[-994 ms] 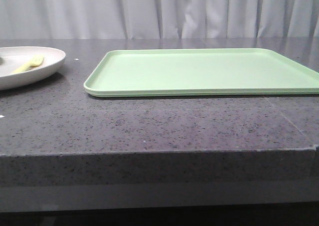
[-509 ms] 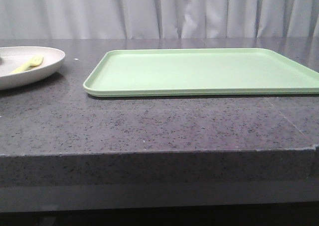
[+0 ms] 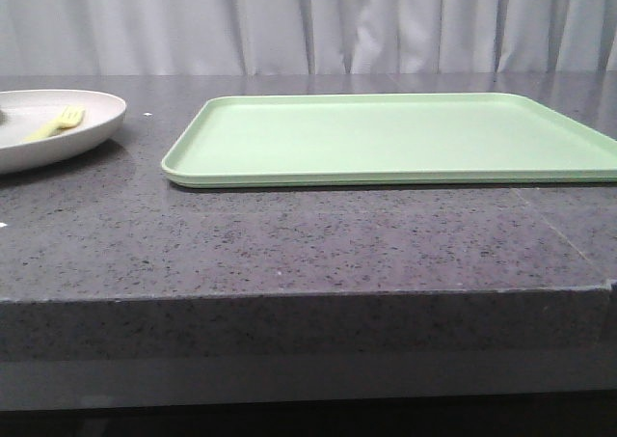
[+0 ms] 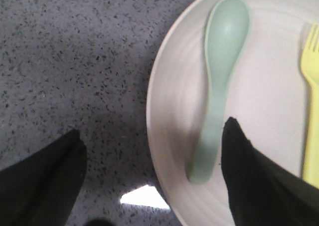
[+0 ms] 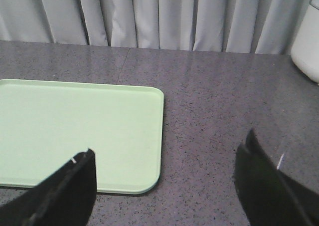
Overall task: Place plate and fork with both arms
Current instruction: 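Lower the left gripper and grasp the cream plate's rim, then lift the plate with the left gripper and carry it over the green tray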
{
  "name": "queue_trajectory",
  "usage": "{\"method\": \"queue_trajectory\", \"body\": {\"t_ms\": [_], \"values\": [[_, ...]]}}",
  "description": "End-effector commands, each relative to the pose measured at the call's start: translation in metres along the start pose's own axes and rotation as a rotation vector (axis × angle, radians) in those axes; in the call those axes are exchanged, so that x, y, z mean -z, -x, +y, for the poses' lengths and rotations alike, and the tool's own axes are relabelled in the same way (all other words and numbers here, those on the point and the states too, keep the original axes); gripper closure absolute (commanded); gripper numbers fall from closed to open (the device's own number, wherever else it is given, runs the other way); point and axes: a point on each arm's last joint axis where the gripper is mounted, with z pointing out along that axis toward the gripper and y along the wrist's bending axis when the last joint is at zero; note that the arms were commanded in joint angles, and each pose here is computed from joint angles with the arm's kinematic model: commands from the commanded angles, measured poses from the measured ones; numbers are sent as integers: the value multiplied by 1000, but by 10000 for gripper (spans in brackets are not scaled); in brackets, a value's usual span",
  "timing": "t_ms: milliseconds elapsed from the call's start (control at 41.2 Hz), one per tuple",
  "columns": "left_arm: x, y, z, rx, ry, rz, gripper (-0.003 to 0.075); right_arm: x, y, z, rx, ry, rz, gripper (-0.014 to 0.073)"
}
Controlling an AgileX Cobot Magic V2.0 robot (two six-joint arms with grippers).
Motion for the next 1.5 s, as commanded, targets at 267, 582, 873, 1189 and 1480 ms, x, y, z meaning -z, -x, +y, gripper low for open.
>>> {"method": "queue_trajectory", "body": {"t_ms": [267, 582, 873, 1189, 1480], "values": [[-33, 22, 8, 80, -56, -37, 269, 1, 16, -1, 21, -11, -100, 13], [-41, 23, 9, 102, -70, -36, 468, 1, 16, -1, 21, -11, -100, 13], [-41, 23, 9, 102, -70, -39, 691, 1, 16, -1, 21, -11, -100, 13], [-31, 28, 2, 88, -109, -6, 738, 1, 16, -1, 21, -11, -100, 13], [7, 43, -47, -2, -229, -65, 738, 1, 16, -1, 21, -11, -103, 13]]}}
